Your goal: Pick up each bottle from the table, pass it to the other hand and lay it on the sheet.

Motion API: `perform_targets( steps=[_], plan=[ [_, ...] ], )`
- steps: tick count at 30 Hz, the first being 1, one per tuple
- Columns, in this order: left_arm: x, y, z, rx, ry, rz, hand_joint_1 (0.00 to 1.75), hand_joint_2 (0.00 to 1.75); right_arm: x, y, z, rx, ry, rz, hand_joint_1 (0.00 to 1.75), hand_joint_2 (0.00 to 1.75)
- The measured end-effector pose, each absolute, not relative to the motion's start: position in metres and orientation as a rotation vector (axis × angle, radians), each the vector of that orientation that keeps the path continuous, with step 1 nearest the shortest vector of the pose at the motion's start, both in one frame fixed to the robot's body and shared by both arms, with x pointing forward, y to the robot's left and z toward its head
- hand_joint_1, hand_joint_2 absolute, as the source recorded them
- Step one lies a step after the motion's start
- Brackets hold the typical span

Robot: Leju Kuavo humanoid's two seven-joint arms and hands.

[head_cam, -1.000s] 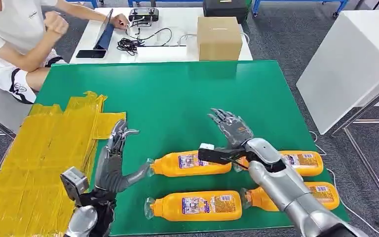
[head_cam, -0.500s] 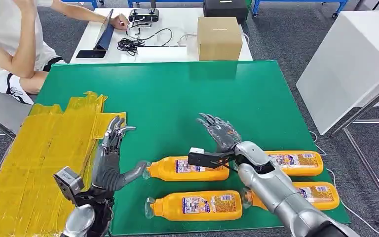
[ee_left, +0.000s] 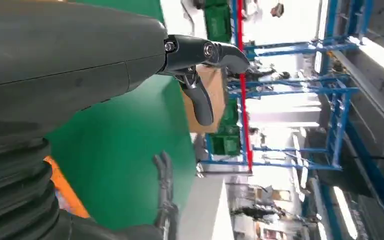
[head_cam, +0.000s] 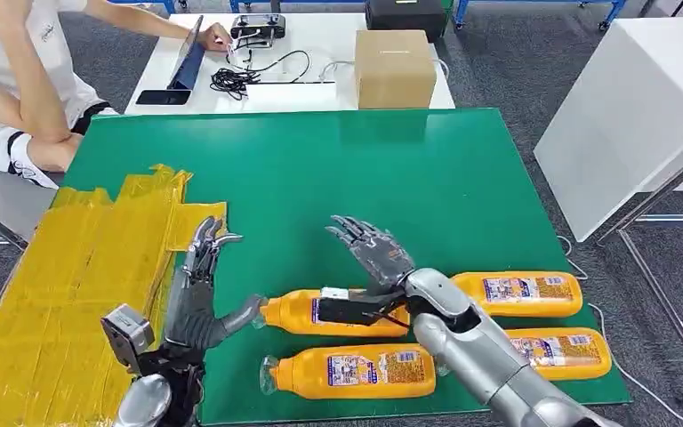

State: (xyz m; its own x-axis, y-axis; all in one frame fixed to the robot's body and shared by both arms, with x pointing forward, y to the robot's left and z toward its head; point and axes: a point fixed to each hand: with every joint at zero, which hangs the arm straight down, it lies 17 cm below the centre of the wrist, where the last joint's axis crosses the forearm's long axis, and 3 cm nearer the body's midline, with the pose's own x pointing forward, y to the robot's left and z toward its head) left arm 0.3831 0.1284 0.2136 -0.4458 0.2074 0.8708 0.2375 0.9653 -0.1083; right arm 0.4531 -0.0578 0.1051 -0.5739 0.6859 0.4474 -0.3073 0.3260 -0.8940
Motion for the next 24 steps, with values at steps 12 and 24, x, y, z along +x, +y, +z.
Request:
perform_targets(
  steps=[12, 24],
  plan=[
    [0.379, 0.155, 0.177, -0.223, -1.969, 0.028, 0.0, 1.75, 0.393, -0.025, 0.171, -0.281, -1.965, 1.336, 0.0, 1.75],
    [0.381, 0.161, 0.165, -0.202, -1.942, 0.042, 0.0, 1.75, 0.374, -0.021, 0.158, -0.15, -1.918, 1.326, 0.0, 1.75]
  ],
)
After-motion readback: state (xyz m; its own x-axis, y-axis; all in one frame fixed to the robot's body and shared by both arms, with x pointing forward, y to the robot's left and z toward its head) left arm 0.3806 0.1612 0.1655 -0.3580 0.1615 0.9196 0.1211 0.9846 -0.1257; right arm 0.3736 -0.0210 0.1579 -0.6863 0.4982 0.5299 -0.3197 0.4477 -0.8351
